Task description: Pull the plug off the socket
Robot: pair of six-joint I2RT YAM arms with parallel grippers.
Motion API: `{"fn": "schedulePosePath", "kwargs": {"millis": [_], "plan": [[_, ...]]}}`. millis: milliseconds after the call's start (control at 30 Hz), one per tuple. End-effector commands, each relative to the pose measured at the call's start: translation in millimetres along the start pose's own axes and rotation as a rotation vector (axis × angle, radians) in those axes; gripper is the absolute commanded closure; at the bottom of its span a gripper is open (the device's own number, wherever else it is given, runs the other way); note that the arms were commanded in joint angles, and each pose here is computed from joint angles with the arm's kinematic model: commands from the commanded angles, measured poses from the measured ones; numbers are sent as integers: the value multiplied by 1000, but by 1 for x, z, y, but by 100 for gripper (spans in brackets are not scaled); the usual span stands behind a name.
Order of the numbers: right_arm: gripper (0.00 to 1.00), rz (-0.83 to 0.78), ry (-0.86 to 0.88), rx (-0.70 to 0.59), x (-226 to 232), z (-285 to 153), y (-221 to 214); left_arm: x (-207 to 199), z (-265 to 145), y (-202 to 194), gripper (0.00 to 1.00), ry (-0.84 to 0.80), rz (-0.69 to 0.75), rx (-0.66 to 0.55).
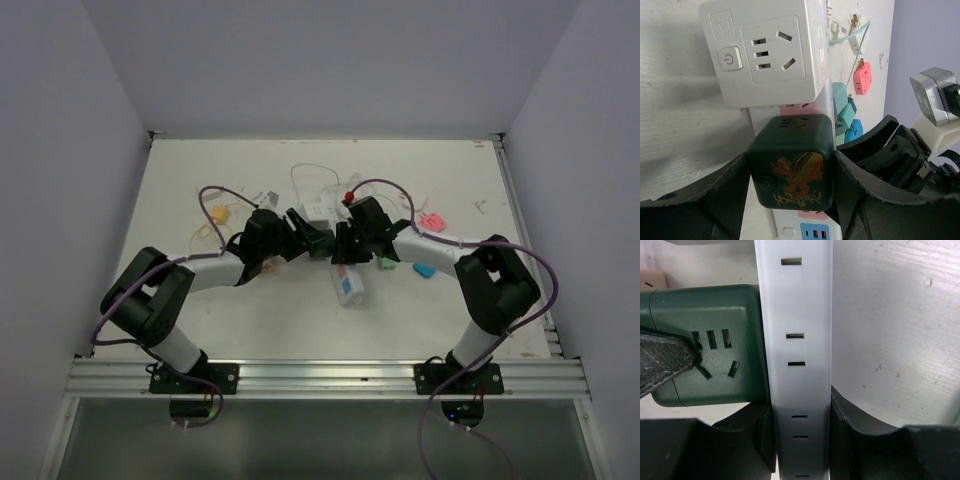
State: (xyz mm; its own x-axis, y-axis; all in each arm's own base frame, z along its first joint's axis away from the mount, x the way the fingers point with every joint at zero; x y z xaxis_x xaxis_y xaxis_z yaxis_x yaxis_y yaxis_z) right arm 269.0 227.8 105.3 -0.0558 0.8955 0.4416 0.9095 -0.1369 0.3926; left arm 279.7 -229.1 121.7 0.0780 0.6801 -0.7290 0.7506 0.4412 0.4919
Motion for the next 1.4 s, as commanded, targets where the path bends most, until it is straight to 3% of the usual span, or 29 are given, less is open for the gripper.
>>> {"fn": "schedulePosePath", "kwargs": {"millis": [0,833,1067,1367], "plan": [[100,75,-353,11,-68,3,-13,-8,-21,7,100,-68,16,-18],[100,114,-431,-19,-96,-9,-8,10,-52,3,100,-85,-42,-45],[100,96,-356,-10,-89,-14,-7,16,-48,22,100,66,114,-92],[100,71,-255,12,-81,-17,-10,15,-24,80,100,261,331,-303]]}}
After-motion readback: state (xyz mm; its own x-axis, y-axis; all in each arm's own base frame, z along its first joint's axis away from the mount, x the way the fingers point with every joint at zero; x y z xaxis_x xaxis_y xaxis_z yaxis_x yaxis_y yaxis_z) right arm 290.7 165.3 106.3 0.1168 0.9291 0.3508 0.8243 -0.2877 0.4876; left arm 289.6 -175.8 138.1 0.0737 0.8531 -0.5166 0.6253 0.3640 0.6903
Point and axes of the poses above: each gripper's point midway between its finger pads, its own z axis out along the fingers, its own x axis along the line the jaws close on, y = z × x, the point moved 8 cm from there along -z, back along the fingers, and after that the axes turned 10 degrees about z, right-handed, at the moved point
